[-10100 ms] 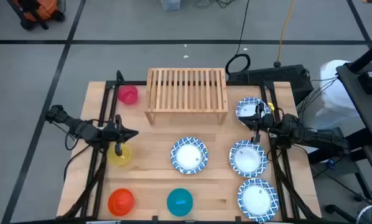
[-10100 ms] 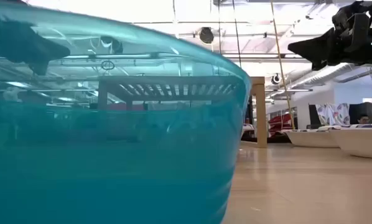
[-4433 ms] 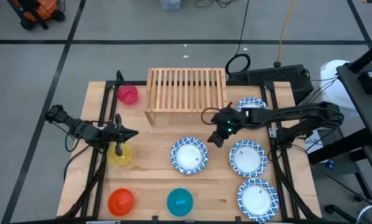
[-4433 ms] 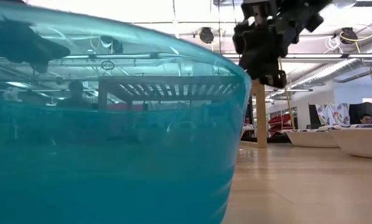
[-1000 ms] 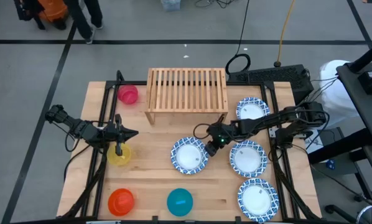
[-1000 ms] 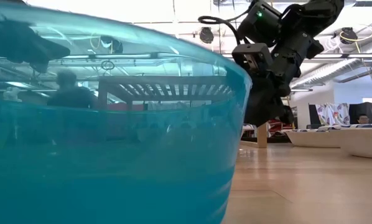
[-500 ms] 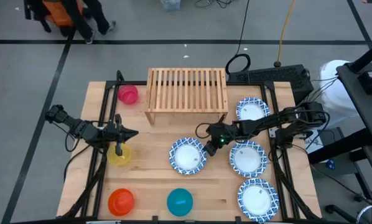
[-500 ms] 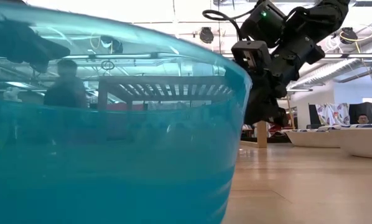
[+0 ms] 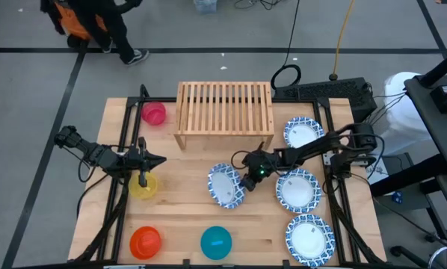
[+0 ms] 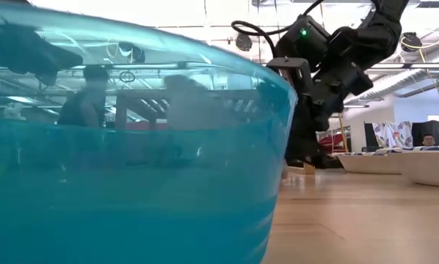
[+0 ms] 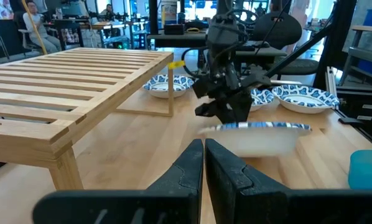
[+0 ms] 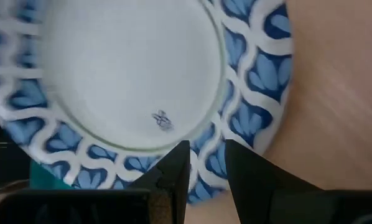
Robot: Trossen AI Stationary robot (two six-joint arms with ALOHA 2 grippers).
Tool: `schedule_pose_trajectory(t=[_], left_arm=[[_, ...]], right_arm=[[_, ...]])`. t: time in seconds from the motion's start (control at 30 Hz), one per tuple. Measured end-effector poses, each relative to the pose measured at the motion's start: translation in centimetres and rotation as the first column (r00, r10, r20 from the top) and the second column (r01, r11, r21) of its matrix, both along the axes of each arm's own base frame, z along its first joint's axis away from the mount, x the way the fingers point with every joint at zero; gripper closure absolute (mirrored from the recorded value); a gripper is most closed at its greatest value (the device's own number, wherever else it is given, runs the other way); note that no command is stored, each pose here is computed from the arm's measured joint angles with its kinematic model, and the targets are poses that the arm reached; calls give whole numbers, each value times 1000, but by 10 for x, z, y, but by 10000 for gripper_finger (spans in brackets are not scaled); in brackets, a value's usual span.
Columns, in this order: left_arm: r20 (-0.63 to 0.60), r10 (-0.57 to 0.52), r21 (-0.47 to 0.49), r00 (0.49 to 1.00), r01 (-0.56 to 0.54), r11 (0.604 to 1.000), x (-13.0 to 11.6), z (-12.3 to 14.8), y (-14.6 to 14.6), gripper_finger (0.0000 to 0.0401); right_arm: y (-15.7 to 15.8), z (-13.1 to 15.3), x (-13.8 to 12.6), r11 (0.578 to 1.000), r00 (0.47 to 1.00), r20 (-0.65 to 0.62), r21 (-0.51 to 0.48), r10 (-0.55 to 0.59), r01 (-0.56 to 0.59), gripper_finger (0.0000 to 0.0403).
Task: Place and stack bowls onto a shelf
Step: Put the white bowl on the shelf
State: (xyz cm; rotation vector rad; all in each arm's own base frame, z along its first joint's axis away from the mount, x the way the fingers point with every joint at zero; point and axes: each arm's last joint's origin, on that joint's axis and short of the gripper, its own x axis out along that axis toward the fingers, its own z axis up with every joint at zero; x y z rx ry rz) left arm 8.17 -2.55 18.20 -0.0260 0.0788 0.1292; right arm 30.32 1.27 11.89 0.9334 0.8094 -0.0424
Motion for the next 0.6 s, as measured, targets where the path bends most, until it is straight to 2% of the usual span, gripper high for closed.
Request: schedule_pose_trajectory(t=[0.6], left_arm=[[0, 0, 6, 1000, 0, 1000, 0, 0, 0, 377]], right_arm=[[0, 4, 2, 1000, 999, 43, -7, 3, -2, 310]])
